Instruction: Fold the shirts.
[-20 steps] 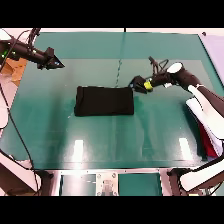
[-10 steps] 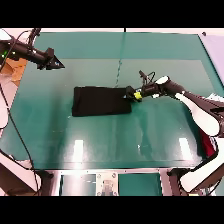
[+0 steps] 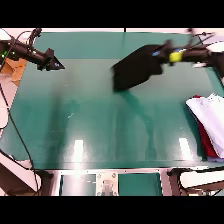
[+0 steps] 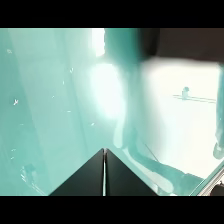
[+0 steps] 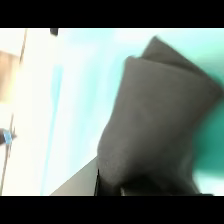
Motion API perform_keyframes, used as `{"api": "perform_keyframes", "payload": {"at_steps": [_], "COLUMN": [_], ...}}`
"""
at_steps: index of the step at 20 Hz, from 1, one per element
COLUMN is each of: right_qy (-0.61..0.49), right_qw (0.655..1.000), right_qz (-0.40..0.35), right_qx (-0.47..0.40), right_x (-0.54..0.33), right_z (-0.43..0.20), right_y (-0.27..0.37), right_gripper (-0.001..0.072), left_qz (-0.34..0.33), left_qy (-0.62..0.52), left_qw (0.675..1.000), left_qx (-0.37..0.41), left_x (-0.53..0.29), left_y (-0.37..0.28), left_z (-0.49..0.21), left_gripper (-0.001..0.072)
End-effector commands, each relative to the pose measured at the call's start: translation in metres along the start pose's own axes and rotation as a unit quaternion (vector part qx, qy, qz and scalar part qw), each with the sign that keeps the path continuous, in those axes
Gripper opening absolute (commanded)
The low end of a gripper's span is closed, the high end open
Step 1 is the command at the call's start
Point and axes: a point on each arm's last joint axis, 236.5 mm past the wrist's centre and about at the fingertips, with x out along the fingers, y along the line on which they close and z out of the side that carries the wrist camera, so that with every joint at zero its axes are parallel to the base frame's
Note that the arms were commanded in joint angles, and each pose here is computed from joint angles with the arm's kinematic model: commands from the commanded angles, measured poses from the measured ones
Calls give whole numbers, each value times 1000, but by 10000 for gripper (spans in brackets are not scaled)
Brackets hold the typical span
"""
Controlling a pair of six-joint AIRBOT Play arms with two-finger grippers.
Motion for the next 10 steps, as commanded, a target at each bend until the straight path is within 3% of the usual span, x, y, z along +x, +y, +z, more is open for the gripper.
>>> {"api": "perform_keyframes", "payload": {"at_steps": [1, 5, 10], "right_qy": [-97, -160, -158], "right_qw": [993, 967, 921], "right_qz": [-48, -133, -253], "right_qx": [49, 147, 249], "right_x": [-119, -238, -344], "right_z": [55, 56, -6], "right_y": [-36, -119, -194], "right_gripper": [16, 17, 16], "left_qz": [-1, -1, -1], "left_qy": [2, 2, 2], "left_qw": [1000, 1000, 1000], "left_qx": [1, 1, 4], "left_x": [0, 0, 0], "left_y": [-1, -1, -1], "left_z": [-1, -1, -1], "left_gripper": [25, 25, 25]}}
